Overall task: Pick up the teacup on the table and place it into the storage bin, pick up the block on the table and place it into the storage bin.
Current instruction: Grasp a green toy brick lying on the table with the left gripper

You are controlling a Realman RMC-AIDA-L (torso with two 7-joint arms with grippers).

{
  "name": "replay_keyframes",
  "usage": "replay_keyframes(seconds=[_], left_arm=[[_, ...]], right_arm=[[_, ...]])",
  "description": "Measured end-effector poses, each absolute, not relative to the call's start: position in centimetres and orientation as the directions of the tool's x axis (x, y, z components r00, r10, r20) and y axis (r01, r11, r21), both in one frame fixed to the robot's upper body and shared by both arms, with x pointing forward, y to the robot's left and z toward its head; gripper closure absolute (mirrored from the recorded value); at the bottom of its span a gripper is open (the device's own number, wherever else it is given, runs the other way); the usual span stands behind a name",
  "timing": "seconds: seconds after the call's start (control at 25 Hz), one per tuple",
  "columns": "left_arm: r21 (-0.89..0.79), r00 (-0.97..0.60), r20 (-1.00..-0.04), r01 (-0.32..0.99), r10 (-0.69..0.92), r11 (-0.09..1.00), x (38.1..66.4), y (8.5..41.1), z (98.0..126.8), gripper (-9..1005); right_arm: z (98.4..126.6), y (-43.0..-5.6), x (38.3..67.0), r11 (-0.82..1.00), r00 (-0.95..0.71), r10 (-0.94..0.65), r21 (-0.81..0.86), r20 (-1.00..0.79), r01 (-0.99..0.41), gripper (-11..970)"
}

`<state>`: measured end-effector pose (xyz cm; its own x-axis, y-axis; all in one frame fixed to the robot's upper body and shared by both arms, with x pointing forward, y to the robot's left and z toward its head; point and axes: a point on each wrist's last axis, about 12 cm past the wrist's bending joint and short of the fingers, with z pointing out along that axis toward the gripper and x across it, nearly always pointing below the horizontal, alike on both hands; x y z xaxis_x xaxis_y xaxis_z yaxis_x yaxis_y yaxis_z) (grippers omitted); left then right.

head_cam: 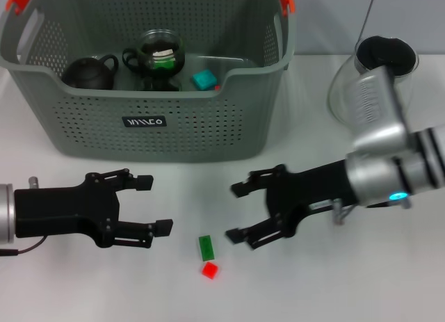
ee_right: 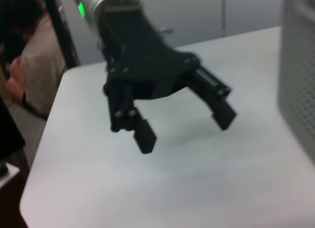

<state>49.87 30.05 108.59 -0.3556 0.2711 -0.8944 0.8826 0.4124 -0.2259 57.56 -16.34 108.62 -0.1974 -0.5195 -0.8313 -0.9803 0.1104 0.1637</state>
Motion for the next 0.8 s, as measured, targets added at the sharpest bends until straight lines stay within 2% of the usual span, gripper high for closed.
replay_keyframes(seconds=[0.16, 0.44, 0.64, 0.8], left_arm=[[-0.204, -0.33, -0.89, 0.906, 0.315, 0.37, 50.2, 29.3, 108.8, 46], [-0.137, -0.231, -0.86, 0.963, 0.454, 0.23, 51.5, 26.9, 109.3, 46], [-0.092, -0.147, -0.792, 0.988, 0.592, 0.123, 52.6, 24.9, 109.8, 46], [-0.046, -0.092, -0.742, 0.995, 0.664, 0.086, 53.7, 23.5, 110.0, 46]], right_arm=[[108.9, -19.1, 57.2, 0.166, -0.289, -0.468, 0.238, -0.835, -0.957, 44], [108.5, -22.9, 54.9, 0.202, -0.45, -0.372, 0.402, -0.812, -0.893, 44], [108.1, -24.5, 53.9, 0.232, -0.493, -0.317, 0.438, -0.81, -0.869, 44], [108.0, -24.9, 53.7, 0.253, -0.503, -0.278, 0.443, -0.818, -0.86, 44]])
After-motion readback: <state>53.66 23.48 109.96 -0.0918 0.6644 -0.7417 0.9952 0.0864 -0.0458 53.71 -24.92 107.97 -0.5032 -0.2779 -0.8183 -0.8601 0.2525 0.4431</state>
